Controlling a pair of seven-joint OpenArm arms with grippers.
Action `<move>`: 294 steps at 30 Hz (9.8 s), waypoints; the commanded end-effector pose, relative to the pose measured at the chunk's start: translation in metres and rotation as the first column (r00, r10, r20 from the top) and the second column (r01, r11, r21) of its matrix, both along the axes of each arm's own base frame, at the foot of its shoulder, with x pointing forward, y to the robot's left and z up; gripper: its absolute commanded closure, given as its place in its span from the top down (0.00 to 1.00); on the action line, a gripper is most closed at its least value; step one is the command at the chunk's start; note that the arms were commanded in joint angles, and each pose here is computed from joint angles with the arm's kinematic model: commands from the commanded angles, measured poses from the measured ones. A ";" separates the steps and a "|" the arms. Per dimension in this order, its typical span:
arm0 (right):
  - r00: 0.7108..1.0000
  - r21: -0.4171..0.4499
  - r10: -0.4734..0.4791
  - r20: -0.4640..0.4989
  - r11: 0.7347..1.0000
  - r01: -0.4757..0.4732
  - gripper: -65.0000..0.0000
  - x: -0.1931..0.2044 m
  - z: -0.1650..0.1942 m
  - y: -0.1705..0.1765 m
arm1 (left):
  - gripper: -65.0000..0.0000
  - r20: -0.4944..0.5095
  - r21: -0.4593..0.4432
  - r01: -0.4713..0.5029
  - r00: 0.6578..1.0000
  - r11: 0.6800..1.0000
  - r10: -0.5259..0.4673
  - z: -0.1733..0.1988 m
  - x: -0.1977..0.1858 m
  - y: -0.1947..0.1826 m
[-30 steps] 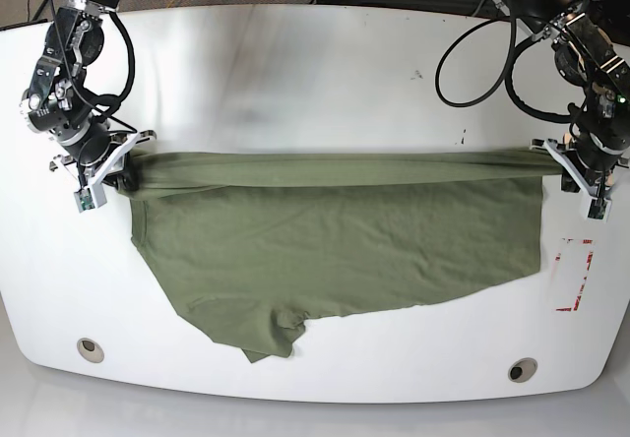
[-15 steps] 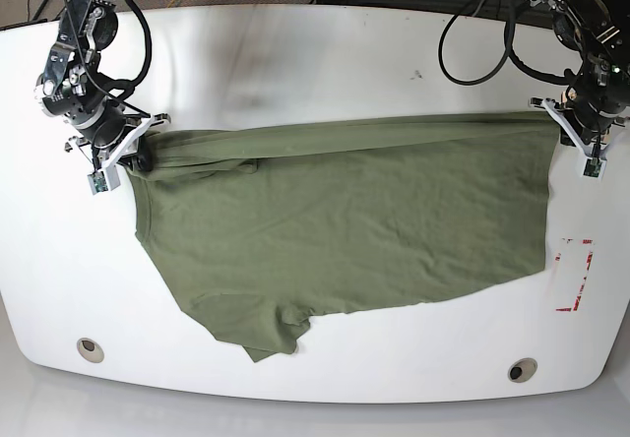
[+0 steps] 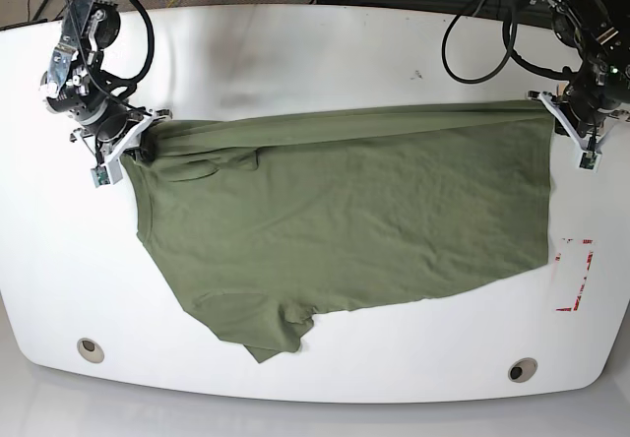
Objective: Layout the t-shirt on the table in an organized manner, then fold the t-shirt properly
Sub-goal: 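Release the shirt edge and regrasp nearby fabric with both grippers, then pull the held shirt edge toward the robot with both grippers, then open both grippers and regrasp the shirt edge corners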
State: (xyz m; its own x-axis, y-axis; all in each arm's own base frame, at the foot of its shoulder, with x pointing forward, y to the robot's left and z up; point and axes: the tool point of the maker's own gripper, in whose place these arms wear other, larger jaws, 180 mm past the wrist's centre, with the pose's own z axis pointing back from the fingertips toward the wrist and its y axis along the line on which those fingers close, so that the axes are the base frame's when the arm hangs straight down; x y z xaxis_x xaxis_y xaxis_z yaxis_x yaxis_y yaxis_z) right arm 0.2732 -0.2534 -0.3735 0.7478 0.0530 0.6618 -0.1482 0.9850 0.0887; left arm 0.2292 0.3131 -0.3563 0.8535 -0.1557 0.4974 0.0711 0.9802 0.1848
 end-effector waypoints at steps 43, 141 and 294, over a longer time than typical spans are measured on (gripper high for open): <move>0.994 -0.260 -0.004 0.107 0.965 0.031 0.91 0.030 0.060 -0.019 | 0.78 0.246 0.147 -0.031 0.969 0.989 -0.006 0.096 0.072 0.043; 0.997 -0.037 -0.063 -0.047 0.997 0.061 0.24 -0.005 -0.041 -0.005 | 0.00 -0.086 -0.064 0.063 0.994 0.996 -0.068 -0.051 -0.016 -0.005; 0.990 -0.137 -0.116 -0.085 0.985 0.103 0.75 -0.103 -0.015 0.002 | 0.00 -0.230 0.060 0.180 0.960 0.982 -0.162 -0.032 -0.069 -0.019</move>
